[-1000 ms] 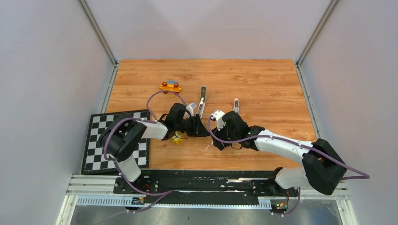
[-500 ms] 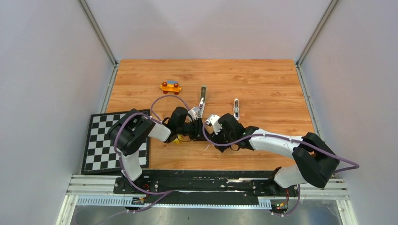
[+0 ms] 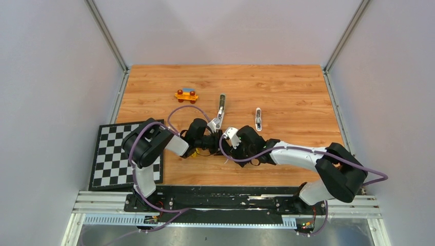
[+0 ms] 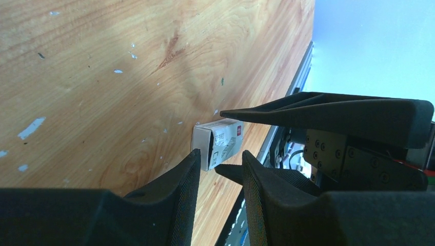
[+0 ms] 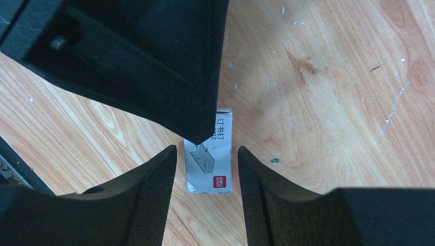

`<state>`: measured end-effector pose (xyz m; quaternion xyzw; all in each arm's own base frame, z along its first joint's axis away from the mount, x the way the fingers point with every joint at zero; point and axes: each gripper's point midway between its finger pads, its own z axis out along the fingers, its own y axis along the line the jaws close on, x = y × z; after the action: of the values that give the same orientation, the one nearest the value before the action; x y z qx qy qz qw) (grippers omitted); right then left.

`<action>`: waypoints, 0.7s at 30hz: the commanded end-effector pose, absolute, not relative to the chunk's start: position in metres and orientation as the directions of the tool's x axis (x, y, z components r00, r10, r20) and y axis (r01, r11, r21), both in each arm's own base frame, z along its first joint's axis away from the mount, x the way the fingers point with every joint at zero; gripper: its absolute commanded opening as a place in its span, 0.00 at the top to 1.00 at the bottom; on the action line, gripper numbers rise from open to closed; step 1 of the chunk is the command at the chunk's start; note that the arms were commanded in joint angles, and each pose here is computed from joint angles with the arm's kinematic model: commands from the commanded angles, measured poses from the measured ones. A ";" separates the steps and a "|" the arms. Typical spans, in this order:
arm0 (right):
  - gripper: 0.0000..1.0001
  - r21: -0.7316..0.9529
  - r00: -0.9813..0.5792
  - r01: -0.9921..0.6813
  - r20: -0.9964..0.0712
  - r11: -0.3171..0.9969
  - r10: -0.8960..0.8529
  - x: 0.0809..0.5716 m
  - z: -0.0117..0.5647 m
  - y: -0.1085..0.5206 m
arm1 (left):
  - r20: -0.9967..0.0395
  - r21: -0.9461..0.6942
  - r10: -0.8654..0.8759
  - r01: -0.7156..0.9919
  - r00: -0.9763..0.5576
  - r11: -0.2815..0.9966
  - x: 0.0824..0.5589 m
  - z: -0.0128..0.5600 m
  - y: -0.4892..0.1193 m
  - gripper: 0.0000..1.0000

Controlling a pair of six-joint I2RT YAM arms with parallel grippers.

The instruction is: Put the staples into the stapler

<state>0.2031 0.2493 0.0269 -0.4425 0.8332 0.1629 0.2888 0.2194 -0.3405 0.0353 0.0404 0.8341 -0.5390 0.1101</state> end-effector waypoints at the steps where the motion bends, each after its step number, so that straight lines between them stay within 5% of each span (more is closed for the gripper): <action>1: 0.50 0.001 -0.422 -0.847 -0.610 0.531 -0.671 0.195 0.017 0.247 | -0.227 -0.896 -0.032 0.196 -0.973 0.398 0.211 0.033 -0.342 0.62; 21: 0.54 0.016 -0.403 -0.859 -0.635 0.511 -0.658 0.191 0.010 0.251 | -0.217 -0.910 -0.008 0.199 -0.976 0.363 0.199 0.037 -0.344 0.64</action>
<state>0.2035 0.2538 0.0220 -0.4459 0.8225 0.1724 0.3081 0.2051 -0.3412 0.0365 0.0469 0.8273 -0.5518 0.0942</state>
